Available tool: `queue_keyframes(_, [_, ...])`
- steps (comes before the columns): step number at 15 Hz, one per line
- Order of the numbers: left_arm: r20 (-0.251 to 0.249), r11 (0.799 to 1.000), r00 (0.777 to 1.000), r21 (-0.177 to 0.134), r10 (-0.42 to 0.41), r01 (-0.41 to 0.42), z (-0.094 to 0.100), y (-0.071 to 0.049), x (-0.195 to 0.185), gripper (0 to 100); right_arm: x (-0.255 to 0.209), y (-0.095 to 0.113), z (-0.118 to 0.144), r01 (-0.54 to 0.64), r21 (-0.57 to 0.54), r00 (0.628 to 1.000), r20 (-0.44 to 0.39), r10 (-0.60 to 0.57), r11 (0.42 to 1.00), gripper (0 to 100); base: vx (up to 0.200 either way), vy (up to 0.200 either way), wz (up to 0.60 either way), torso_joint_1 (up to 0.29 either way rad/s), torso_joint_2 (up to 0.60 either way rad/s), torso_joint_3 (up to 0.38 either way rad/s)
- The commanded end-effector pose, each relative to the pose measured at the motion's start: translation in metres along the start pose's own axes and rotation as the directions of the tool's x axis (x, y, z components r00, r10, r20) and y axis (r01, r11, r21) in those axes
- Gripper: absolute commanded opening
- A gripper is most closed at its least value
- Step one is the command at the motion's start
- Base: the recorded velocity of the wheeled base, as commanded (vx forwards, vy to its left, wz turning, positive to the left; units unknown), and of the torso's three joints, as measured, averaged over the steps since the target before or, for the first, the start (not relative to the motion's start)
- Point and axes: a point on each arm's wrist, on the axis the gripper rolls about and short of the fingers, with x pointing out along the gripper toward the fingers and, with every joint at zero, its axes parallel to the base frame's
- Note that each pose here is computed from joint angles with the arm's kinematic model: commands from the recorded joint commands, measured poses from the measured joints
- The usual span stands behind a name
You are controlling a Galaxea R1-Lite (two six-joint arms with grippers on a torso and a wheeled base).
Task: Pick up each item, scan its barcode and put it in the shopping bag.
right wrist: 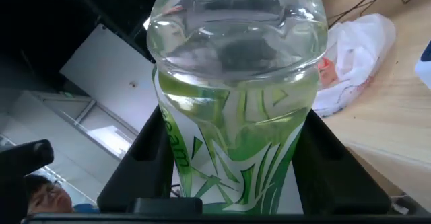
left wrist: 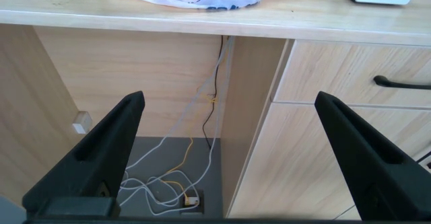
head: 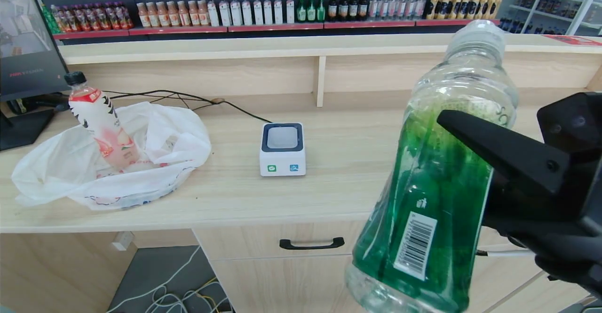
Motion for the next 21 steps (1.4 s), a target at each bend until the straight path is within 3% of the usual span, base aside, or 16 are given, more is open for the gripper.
queue_keyframes(1, [0.000,1.000,1.000,0.000,0.000,0.000,0.000,0.000,0.000,100,-0.007,0.014,0.000,-0.044,0.013,0.999,0.000,0.044,0.999,0,0.000,0.000,0.00,0.000,0.00,0.000])
queue_keyframes(4, [0.000,1.000,1.000,0.000,0.000,0.000,0.000,0.000,0.000,100,0.002,0.018,0.007,-0.075,0.052,0.997,0.028,0.073,0.996,0,0.000,0.000,0.00,0.000,0.00,0.000])
queue_keyframes(15, [0.000,1.000,1.000,0.000,0.000,0.000,0.000,0.000,0.000,100,0.006,0.030,0.017,-0.130,0.030,0.989,0.069,0.128,0.991,0,0.000,0.000,0.00,0.000,0.00,0.000])
queue_keyframes(21, [0.000,1.000,1.000,0.000,0.000,0.000,0.000,0.000,0.000,100,0.011,0.024,0.013,-0.113,0.035,0.992,0.053,0.111,0.993,0,0.000,0.000,0.00,0.000,0.00,0.000])
